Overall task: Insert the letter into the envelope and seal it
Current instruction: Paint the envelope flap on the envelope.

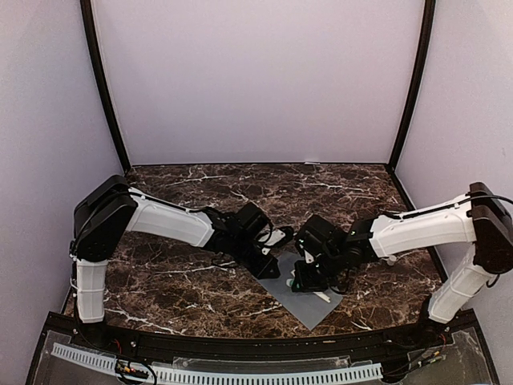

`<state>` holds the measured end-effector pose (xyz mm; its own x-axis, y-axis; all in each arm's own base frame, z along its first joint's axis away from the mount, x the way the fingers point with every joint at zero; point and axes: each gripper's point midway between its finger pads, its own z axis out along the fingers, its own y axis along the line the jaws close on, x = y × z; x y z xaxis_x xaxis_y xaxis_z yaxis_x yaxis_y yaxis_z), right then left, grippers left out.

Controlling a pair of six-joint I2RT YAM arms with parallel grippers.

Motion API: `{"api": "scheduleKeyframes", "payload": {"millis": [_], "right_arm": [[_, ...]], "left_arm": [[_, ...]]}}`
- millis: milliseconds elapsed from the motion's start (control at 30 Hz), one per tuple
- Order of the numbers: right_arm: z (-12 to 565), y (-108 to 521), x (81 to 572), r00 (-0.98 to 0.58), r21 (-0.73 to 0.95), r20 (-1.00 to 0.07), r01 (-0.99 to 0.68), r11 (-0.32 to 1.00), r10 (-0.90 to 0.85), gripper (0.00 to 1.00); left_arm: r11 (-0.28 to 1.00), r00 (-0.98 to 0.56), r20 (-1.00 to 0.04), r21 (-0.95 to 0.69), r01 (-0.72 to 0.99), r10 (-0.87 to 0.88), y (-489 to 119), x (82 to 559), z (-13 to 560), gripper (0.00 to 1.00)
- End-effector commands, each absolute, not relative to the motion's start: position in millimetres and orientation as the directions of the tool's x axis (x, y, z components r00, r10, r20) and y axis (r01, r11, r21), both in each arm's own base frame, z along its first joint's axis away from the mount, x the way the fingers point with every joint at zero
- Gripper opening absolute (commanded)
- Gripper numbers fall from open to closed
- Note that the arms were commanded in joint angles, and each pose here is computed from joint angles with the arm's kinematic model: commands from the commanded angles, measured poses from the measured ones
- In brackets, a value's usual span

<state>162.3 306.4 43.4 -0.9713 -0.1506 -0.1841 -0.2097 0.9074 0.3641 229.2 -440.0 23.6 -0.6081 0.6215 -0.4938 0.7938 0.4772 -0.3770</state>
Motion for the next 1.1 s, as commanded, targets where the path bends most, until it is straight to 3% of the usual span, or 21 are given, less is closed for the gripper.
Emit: {"api": "scheduleKeyframes", "payload": {"millis": [0, 633, 1067], "right_arm": [[45, 310, 175, -0.965, 0.353, -0.218, -0.215, 0.911, -0.143, 0.00], [39, 244, 123, -0.992, 0.363, -0.105, -0.105, 0.926, -0.072, 0.00], [40, 254, 136, -0.986, 0.320, -0.124, -0.142, 0.937, -0.108, 0.00]], "left_arm": [[0.488, -0.611, -0.434, -0.370, 0.791, 0.661, -431, 221, 3, 0.07], [0.500, -0.687, -0.419, -0.476, 0.723, 0.594, -426, 237, 7, 0.06], [0.485, -0.680, -0.423, -0.484, 0.728, 0.598, -427, 235, 9, 0.05]]}}
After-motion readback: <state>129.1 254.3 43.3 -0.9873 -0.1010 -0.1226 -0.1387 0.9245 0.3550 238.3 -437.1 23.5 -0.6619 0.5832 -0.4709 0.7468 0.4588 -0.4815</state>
